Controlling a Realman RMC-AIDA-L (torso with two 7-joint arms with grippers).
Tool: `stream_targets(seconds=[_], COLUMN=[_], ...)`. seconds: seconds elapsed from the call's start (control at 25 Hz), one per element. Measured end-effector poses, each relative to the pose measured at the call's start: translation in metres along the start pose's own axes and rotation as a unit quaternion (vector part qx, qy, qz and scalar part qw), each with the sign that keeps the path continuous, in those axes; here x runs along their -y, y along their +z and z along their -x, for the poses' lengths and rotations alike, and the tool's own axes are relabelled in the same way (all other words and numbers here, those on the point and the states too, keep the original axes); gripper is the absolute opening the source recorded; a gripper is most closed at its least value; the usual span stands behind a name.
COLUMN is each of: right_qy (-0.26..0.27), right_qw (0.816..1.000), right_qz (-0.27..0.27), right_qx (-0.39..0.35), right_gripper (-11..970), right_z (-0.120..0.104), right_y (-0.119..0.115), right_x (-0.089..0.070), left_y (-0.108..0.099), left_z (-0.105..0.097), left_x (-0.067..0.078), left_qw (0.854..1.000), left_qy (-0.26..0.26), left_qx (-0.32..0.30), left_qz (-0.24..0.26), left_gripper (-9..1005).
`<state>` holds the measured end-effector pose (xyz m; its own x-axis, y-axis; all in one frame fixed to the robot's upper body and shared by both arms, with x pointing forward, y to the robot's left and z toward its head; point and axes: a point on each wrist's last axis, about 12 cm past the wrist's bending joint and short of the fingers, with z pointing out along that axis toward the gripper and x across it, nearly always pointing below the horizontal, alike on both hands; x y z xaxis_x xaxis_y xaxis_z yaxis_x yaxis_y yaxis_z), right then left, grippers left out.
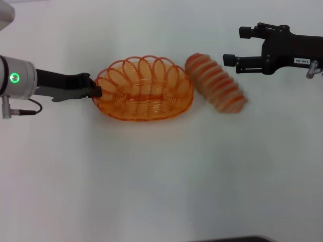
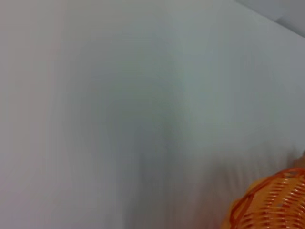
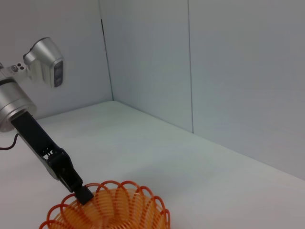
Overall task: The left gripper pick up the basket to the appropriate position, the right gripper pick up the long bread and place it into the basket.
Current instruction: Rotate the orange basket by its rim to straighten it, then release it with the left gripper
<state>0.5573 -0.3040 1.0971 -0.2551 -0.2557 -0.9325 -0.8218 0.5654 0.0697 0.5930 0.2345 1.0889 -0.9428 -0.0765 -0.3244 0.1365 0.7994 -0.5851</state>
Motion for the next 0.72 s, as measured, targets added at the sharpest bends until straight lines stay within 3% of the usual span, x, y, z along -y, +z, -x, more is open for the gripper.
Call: stream_targets(seconds=[0.4,0.72], right_qy=[-0.004,-0.005], right_qw=[1.000,1.000], right_qz=[0.000,0.001], right_qx=[0.000,0.001], right_gripper=[925,925], right_z=[0.0002,0.0015], right_y=[0.0002,0.0009], right_x=[0.0001,0.0004], left_y=[-0.0004,-0.0031], left_z=[0.0010,0.0017], left_x=[0.0029,0.0037], left_qw=[1.000,1.000], left_qy=[0.002,-0.003], left_qx=[0.001,0.003], left_qz=[-0.014,-0.025], left_gripper=[110,347])
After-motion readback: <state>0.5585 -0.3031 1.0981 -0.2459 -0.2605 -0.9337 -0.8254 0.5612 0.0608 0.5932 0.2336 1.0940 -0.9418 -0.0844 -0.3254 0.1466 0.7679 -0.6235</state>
